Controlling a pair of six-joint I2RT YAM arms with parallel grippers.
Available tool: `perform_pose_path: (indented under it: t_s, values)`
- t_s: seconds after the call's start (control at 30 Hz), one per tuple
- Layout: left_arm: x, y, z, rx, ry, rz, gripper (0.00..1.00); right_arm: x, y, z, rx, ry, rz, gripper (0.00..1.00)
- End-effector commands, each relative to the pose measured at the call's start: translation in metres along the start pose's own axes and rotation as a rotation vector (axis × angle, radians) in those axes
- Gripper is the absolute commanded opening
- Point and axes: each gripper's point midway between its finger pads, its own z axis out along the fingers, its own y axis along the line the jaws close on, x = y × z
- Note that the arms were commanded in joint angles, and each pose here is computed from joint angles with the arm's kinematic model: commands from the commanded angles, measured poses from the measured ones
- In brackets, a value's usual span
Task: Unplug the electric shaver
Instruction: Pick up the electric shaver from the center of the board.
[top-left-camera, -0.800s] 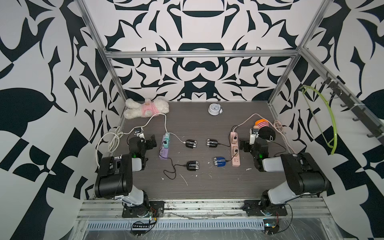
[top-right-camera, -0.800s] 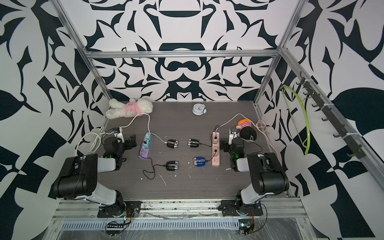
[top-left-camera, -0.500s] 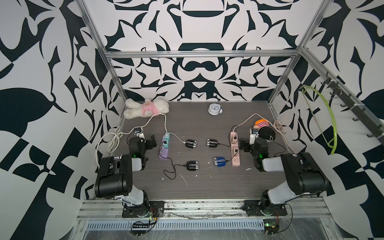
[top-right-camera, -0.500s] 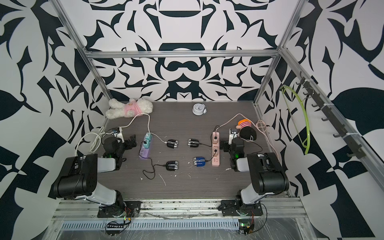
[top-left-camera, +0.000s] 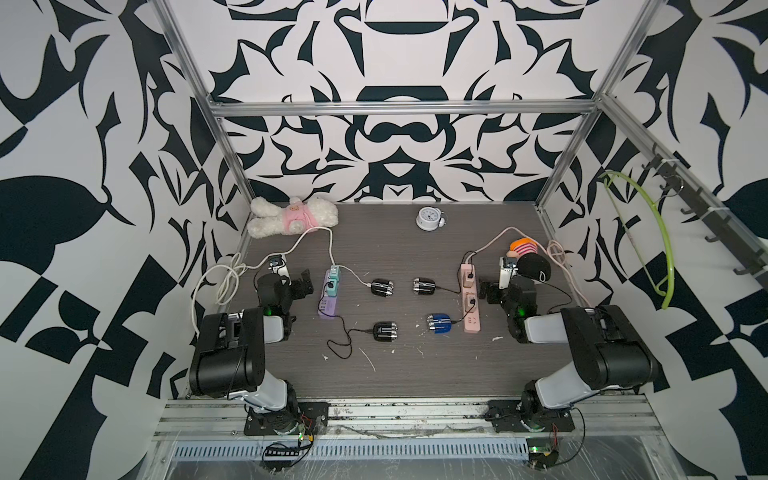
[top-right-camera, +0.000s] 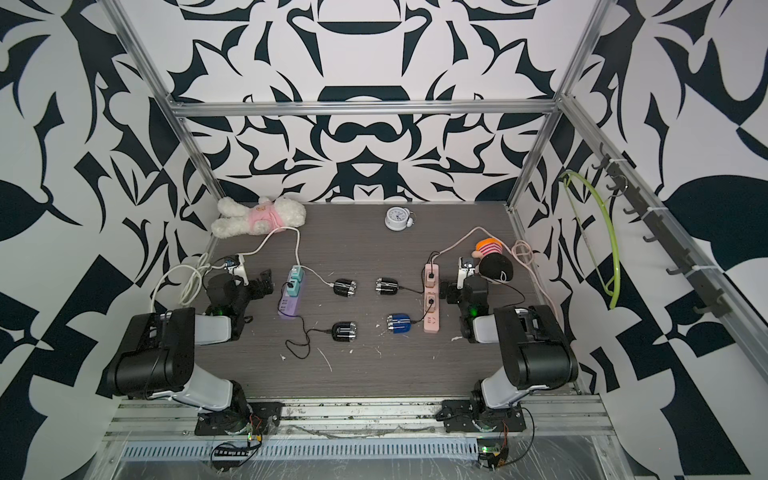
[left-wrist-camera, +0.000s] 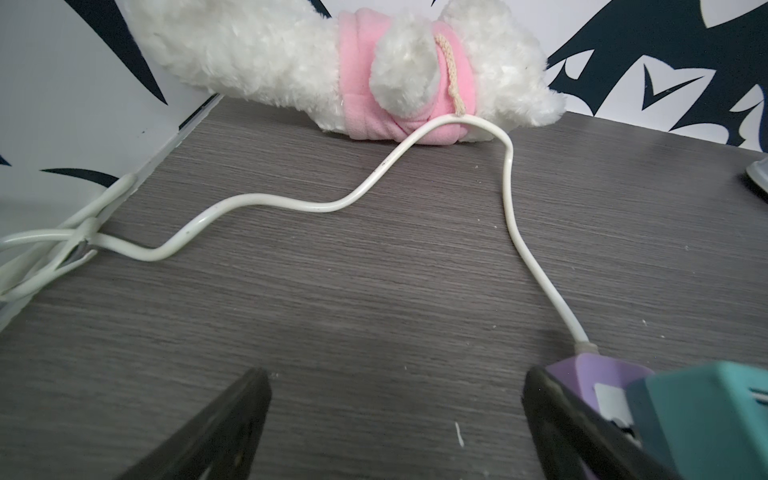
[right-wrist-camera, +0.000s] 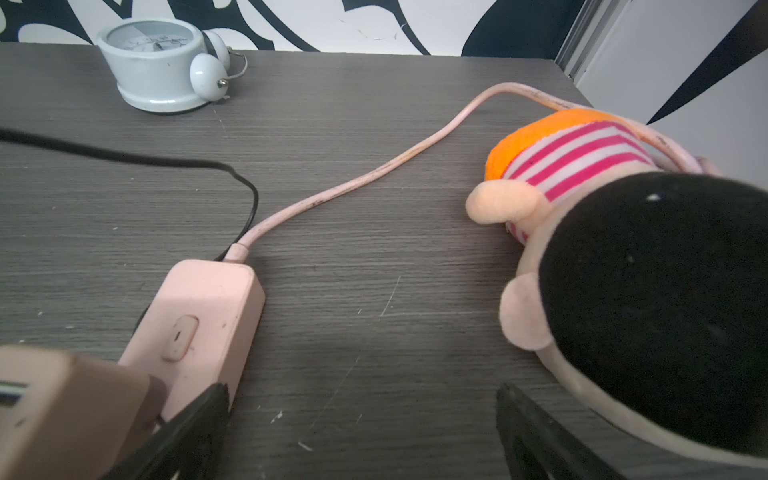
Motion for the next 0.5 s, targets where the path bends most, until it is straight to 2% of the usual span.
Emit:
perform_pose_path:
  t_s: [0.0,0.17,0.27,0.47]
  values:
    - [-0.012,-0.002,0.004,0.014,-0.029,0.002,0.99,-0.025,-0.001,0.002,0.008,-0.077,0.005,0.99]
    - [-0.015,-0.002,0.003,0.012,-0.041,-0.002,0.99,-0.043,-0.013,0.001,0.096,0.008,0.008,0.99]
    - [-0.022,-0.002,0.006,0.004,0.005,-0.015,0.99,-0.047,-0.008,0.004,0.070,0.025,-0.006,0.99]
    - [-0.024,-0.006,0.014,0.018,0.092,-0.017,0.99,-0.066,-0.031,-0.015,0.195,-0.036,0.046,0.99]
